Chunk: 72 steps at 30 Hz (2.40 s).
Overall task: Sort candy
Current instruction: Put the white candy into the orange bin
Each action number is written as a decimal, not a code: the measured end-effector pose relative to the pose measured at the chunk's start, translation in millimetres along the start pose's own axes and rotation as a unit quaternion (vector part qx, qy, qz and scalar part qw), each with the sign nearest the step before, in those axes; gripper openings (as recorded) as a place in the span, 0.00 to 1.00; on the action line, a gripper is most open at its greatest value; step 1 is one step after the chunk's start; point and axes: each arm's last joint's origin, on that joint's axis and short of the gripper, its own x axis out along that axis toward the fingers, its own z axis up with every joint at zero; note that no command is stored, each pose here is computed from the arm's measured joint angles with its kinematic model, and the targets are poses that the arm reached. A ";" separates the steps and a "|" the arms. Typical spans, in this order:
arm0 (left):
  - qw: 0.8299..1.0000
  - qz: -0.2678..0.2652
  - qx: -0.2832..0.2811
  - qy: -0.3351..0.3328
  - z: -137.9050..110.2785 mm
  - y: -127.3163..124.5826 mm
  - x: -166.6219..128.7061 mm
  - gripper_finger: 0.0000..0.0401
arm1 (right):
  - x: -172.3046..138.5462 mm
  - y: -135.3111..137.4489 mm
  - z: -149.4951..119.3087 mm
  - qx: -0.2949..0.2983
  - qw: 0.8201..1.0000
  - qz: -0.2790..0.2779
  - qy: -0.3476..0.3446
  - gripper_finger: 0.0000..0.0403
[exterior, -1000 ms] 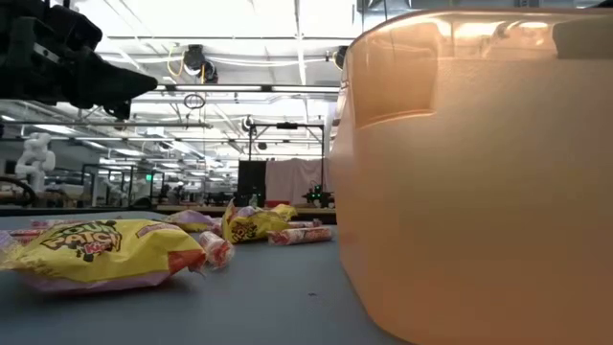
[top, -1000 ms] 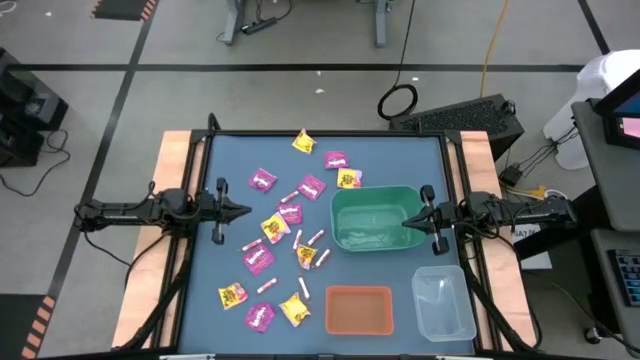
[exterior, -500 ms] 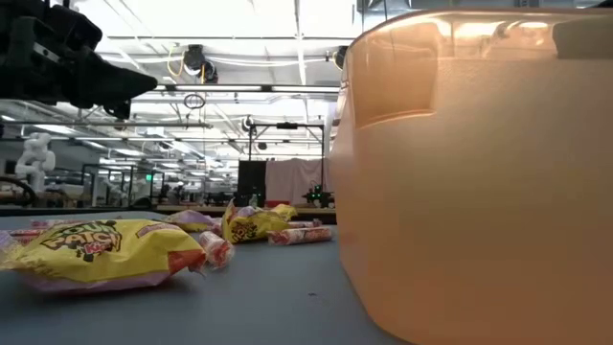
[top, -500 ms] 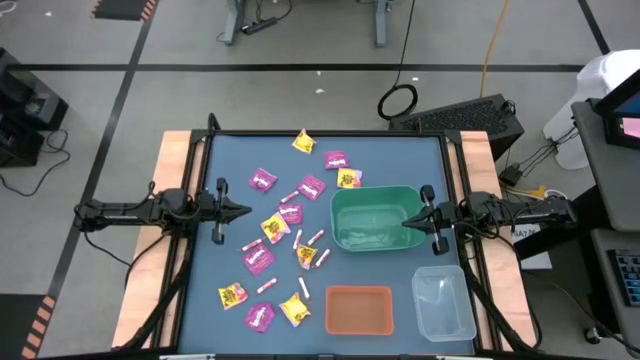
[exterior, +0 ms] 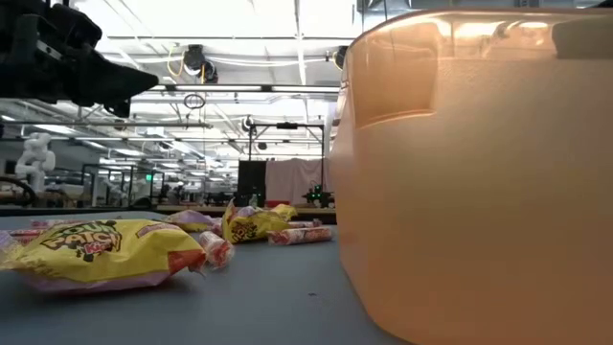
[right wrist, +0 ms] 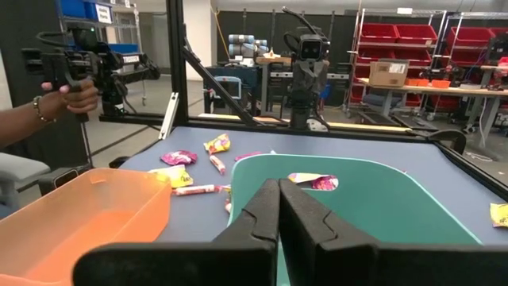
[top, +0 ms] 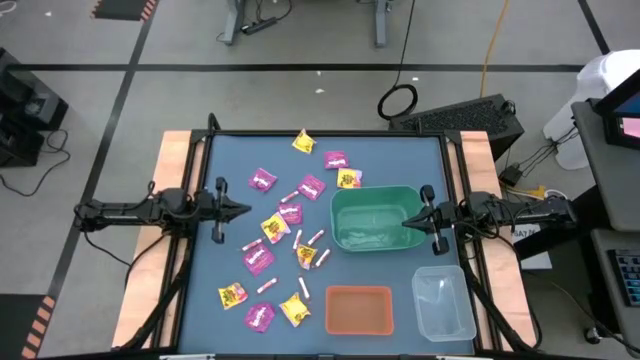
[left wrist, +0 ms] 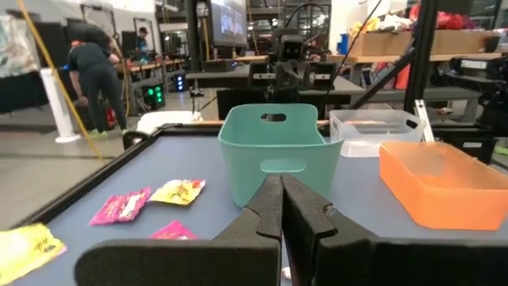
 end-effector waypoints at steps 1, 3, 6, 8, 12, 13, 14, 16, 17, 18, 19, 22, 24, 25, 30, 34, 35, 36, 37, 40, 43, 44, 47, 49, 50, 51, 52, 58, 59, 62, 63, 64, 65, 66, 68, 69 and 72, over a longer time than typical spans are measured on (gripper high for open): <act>1.000 0.002 -0.008 -0.002 1.8 0.1 -0.3 0.00 | 0.0 0.0 0.0 0.006 1.000 0.000 0.000 0.00; 1.000 0.007 -0.016 -0.014 8.9 0.5 -1.4 0.00 | 0.0 0.0 0.0 0.015 1.000 0.000 0.000 0.00; 0.999 0.006 -0.029 -0.025 18.2 0.7 -2.9 0.00 | 0.0 0.0 0.1 0.019 1.000 0.000 0.000 0.00; 0.999 0.006 -0.034 -0.033 26.4 0.9 -4.2 0.00 | 0.0 0.0 0.1 0.019 1.000 0.000 0.000 0.00; 0.999 0.006 -0.035 -0.033 48.6 1.3 -8.1 0.00 | 0.0 0.0 0.0 0.019 1.000 0.000 0.000 0.00; 0.999 0.006 -0.035 -0.028 55.4 1.4 -9.2 0.00 | 0.0 0.0 0.0 0.019 1.000 0.000 0.000 0.00; 0.999 0.006 -0.035 -0.025 62.4 1.5 -10.3 0.00 | 0.0 0.0 0.1 0.019 1.000 0.000 0.000 0.00; 0.999 0.007 -0.034 -0.018 79.2 1.8 -12.1 0.00 | 0.0 0.0 0.0 0.019 1.000 0.000 0.000 0.00; 0.999 0.007 -0.034 -0.013 87.3 1.9 -12.5 0.00 | 0.0 0.0 0.0 0.019 1.000 0.000 0.000 0.00; 0.999 0.007 -0.033 -0.009 95.8 2.0 -12.9 0.00 | 0.0 0.0 0.1 0.019 1.000 0.000 0.000 0.00; 0.999 0.007 -0.033 -0.006 104.1 2.1 -12.9 0.00 | 0.0 0.0 0.0 0.019 1.000 0.000 0.000 0.00; 0.999 0.007 -0.033 0.007 127.0 2.3 -10.7 0.00 | 0.0 0.0 0.0 0.019 1.000 0.000 0.000 0.00; 0.999 0.007 -0.028 0.021 139.0 2.3 -6.8 0.00 | 0.0 0.0 0.0 0.019 1.000 0.000 0.000 0.00; 0.999 0.007 -0.026 0.029 143.9 2.2 -4.0 0.00 | 0.0 0.0 0.0 0.019 1.000 0.000 0.000 0.00; 0.998 0.009 -0.022 0.056 164.3 1.9 12.1 0.00 | 0.0 0.0 -0.1 0.034 0.999 0.000 0.000 0.00; 0.995 0.009 -0.013 0.097 165.1 1.3 27.7 0.00 | 0.0 0.0 0.0 0.036 0.999 0.000 0.000 0.00; 0.994 0.008 0.001 0.107 163.2 1.2 31.1 0.00 | 0.0 0.0 0.0 0.038 0.999 0.000 0.000 0.00; 0.993 0.006 0.015 0.115 161.3 1.0 34.3 0.00 | 0.0 0.0 0.0 0.043 0.999 0.000 0.000 0.00; 0.992 0.006 0.020 0.123 159.4 0.9 37.8 0.00 | 0.0 0.0 0.1 0.050 0.999 0.000 -0.001 0.00; 0.989 0.006 0.018 0.150 153.1 0.4 47.4 0.00 | -0.2 -0.2 1.3 0.102 0.995 -0.004 -0.002 0.00; 0.986 0.005 0.019 0.166 148.3 -0.1 56.8 0.00 | -1.8 -1.2 9.2 0.138 0.990 -0.023 -0.014 0.00; 0.985 0.005 0.020 0.169 147.0 -0.2 60.1 0.00 | -2.2 -1.3 11.1 0.140 0.990 -0.024 -0.015 0.00; 0.984 0.003 0.033 0.173 144.2 -0.6 70.0 0.00 | -4.3 -1.0 20.8 0.140 0.990 -0.021 -0.024 0.00; 0.984 0.002 0.036 0.176 142.3 -0.8 74.7 0.00 | -7.5 -0.7 34.0 0.139 0.989 -0.017 -0.042 0.00; 0.983 0.002 0.036 0.179 141.0 -0.9 76.9 0.00 | -9.2 -0.5 40.0 0.139 0.989 -0.017 -0.045 0.00; 0.983 0.002 0.036 0.180 140.2 -1.0 79.0 0.00 | -11.2 -0.3 45.4 0.136 0.990 -0.018 -0.041 0.00; 0.982 0.002 0.036 0.184 139.0 -1.1 80.8 0.00 | -13.3 -0.2 51.7 0.132 0.990 -0.019 -0.038 0.00; 0.978 -0.002 0.057 0.199 133.4 -1.4 88.3 0.00 | -23.9 -2.8 98.5 0.107 0.991 -0.083 -0.019 0.00; 0.978 -0.002 0.061 0.201 132.5 -1.4 89.4 0.00 | -23.5 -3.1 105.7 0.101 0.991 -0.089 -0.014 0.00; 0.977 -0.002 0.059 0.207 130.4 -1.5 92.1 0.00 | -18.9 -3.4 128.6 0.089 0.992 -0.089 -0.014 0.00; 0.977 -0.001 0.055 0.207 130.0 -1.6 93.2 0.00 | -15.8 -3.6 134.2 0.088 0.992 -0.089 -0.010 0.00; 0.978 0.002 0.044 0.206 129.9 -1.6 94.3 0.00 | -11.8 -3.9 138.7 0.087 0.992 -0.090 -0.004 0.00; 0.978 0.004 0.033 0.205 129.5 -1.6 95.5 0.00 | -7.5 -4.2 142.1 0.087 0.992 -0.091 0.004 0.00; 0.978 0.007 0.024 0.205 129.0 -1.7 96.9 0.00 | -3.2 -4.5 145.2 0.087 0.992 -0.092 0.014 0.00; 0.977 0.017 0.012 0.211 126.8 -1.4 99.5 0.00 | 6.1 -5.2 149.0 0.086 0.991 -0.093 0.036 0.00; 0.976 0.021 0.002 0.217 124.9 -1.3 100.8 0.00 | 10.8 -5.5 149.5 0.084 0.991 -0.094 0.044 0.00; 0.970 0.029 -0.023 0.239 117.1 -2.1 107.4 0.00 | 23.8 -6.5 145.0 0.079 0.989 -0.096 0.075 0.00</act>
